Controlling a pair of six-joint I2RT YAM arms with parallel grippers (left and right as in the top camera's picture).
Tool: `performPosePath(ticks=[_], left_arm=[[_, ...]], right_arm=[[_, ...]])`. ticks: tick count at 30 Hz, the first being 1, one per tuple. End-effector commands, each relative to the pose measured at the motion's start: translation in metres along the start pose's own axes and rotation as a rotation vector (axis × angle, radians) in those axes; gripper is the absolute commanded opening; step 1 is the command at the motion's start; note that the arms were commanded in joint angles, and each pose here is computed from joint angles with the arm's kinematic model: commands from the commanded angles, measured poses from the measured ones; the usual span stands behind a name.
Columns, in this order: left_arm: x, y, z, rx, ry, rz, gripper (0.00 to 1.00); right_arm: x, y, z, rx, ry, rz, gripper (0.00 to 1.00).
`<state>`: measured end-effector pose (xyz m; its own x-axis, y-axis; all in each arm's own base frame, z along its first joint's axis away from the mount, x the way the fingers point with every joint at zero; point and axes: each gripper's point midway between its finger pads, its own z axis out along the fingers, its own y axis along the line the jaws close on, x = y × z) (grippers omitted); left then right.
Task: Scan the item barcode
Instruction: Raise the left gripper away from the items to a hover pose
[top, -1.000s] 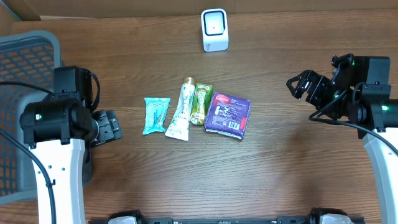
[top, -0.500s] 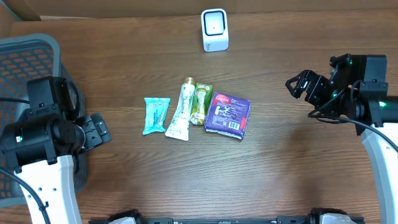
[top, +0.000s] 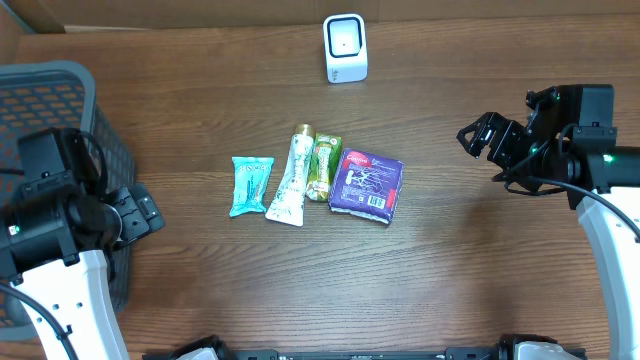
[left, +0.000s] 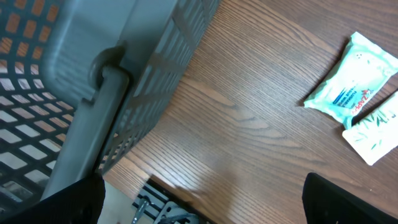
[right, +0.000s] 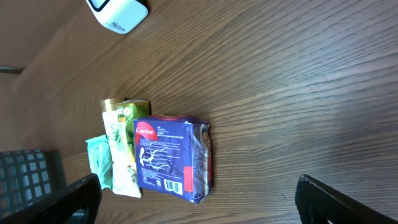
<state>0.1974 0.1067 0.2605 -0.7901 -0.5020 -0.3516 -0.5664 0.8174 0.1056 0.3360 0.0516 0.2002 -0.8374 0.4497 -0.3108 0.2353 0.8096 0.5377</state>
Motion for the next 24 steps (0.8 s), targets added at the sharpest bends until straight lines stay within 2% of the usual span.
performPosePath(ticks=[1, 3, 7, 10, 12, 18, 21, 24], left_arm=[[-0.005, 0.0, -0.005, 0.016, -0.031, 0.007, 0.93], [-0.006, -0.008, -0.006, 0.058, -0.033, 0.02, 0.92], [-0.013, -0.046, -0.012, 0.247, -0.077, 0.148, 0.91], [-0.025, -0.079, -0.024, 0.396, -0.143, 0.196, 0.91], [-0.034, -0.095, -0.032, 0.462, -0.193, 0.226, 0.91], [-0.064, -0.135, -0.052, 0.512, -0.373, 0.325, 0.95], [-0.068, -0.15, -0.051, 0.534, -0.385, 0.354, 0.99], [-0.077, -0.161, -0.041, 0.536, -0.374, 0.364, 1.0]], right_arm=[[-0.006, -0.001, -0.003, 0.013, -0.026, -0.007, 1.0], [-0.007, -0.001, -0.003, 0.01, -0.029, -0.009, 1.0], [-0.008, 0.001, -0.003, 0.004, -0.035, -0.014, 1.0], [-0.002, 0.015, -0.004, -0.061, -0.007, -0.193, 0.96], [0.001, 0.018, -0.007, -0.054, 0.005, -0.213, 0.96], [-0.001, 0.032, -0.033, 0.021, -0.005, -0.266, 0.96], [-0.002, 0.041, -0.05, 0.057, -0.015, -0.289, 0.96], [0.003, 0.054, -0.062, 0.047, -0.009, -0.316, 0.97]])
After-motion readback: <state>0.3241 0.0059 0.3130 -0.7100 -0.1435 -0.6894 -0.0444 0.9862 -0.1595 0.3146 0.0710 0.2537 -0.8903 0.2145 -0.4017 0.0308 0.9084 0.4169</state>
